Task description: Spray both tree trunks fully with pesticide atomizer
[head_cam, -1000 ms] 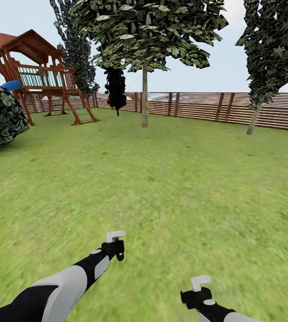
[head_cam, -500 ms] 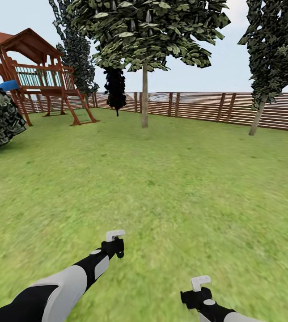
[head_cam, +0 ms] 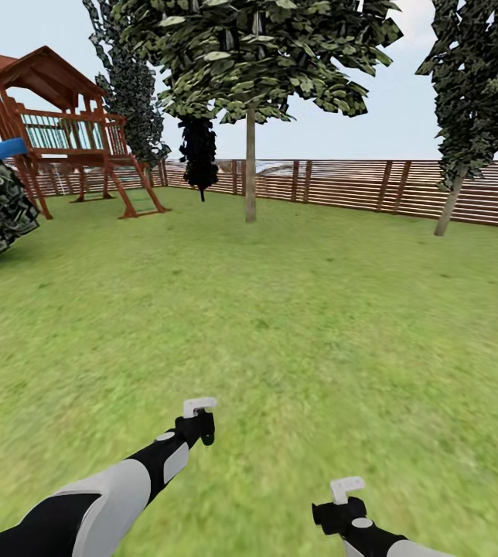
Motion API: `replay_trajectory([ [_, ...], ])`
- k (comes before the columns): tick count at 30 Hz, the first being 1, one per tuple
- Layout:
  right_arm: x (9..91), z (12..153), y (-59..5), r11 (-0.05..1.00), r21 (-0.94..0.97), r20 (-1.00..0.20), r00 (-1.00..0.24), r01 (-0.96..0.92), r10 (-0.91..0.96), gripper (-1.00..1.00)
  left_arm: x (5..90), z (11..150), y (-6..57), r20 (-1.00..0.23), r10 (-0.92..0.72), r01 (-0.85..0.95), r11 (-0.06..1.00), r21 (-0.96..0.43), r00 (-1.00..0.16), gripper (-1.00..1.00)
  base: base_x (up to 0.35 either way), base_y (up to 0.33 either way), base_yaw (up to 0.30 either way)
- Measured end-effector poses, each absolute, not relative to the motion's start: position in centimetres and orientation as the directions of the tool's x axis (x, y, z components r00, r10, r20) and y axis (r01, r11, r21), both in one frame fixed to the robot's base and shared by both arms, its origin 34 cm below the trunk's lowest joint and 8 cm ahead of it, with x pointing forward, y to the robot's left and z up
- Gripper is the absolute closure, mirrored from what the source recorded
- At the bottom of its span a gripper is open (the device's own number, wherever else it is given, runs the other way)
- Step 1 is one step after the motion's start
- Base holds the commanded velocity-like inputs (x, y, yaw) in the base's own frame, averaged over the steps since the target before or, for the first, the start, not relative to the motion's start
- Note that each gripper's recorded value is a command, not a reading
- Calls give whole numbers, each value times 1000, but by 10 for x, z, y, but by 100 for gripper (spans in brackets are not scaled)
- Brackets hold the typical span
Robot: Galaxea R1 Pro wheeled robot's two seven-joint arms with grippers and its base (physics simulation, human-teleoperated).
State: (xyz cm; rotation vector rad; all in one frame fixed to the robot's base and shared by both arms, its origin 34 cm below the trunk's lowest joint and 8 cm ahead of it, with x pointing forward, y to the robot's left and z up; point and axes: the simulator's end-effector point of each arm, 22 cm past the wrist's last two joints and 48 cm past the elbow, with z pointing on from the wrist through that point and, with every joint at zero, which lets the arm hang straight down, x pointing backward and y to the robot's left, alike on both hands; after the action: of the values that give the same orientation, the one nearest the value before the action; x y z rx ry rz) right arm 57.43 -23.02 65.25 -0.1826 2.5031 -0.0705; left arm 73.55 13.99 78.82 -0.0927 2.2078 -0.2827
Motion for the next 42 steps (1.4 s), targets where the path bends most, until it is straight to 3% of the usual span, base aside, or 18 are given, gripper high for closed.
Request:
replay_trajectory([
  [42,574,652,-230,989,-93,-584,-798,-115,-148,-100,736,788,140,-777,-167,34,971,-235,-608,100,350,4,-7],
])
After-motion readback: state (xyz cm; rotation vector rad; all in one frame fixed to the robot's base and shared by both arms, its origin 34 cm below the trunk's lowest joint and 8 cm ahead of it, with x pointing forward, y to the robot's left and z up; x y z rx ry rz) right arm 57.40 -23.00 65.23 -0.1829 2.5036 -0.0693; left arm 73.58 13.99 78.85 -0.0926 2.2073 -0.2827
